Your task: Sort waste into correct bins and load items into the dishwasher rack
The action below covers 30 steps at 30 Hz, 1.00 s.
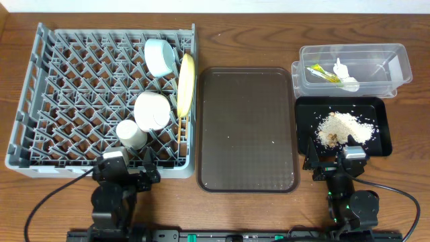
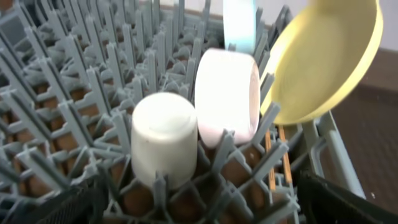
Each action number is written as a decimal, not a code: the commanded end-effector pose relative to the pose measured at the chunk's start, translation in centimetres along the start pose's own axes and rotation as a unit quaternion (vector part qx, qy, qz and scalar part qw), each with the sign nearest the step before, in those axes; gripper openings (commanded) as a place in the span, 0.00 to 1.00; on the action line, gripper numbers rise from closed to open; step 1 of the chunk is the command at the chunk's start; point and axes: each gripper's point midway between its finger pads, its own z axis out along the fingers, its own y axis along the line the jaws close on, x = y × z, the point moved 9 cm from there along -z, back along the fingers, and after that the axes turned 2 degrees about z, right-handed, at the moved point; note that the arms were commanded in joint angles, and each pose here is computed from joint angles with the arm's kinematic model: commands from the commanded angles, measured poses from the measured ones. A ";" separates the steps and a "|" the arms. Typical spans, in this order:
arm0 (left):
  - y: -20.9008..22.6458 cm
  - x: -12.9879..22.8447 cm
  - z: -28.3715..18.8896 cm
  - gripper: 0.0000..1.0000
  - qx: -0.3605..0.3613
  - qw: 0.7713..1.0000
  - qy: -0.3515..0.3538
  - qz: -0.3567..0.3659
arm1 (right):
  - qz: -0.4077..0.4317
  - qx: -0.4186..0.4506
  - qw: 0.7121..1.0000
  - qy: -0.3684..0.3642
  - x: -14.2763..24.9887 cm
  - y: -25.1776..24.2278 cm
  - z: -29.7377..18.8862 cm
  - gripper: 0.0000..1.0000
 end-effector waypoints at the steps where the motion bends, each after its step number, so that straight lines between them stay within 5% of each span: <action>1: 0.1 0.5 0.7 0.98 0.001 0.999 -0.033 0.004 | -0.006 0.001 1.000 0.000 0.1 0.0 0.0 0.99; 11: 0.0 0.0 2.8 0.98 0.008 0.986 -0.156 0.058 | -0.006 0.001 1.000 0.000 0.1 0.0 0.0 0.99; 30: -0.1 1.5 3.2 0.98 0.024 0.990 -0.106 0.086 | -0.006 0.001 1.000 0.001 0.1 0.0 0.0 0.99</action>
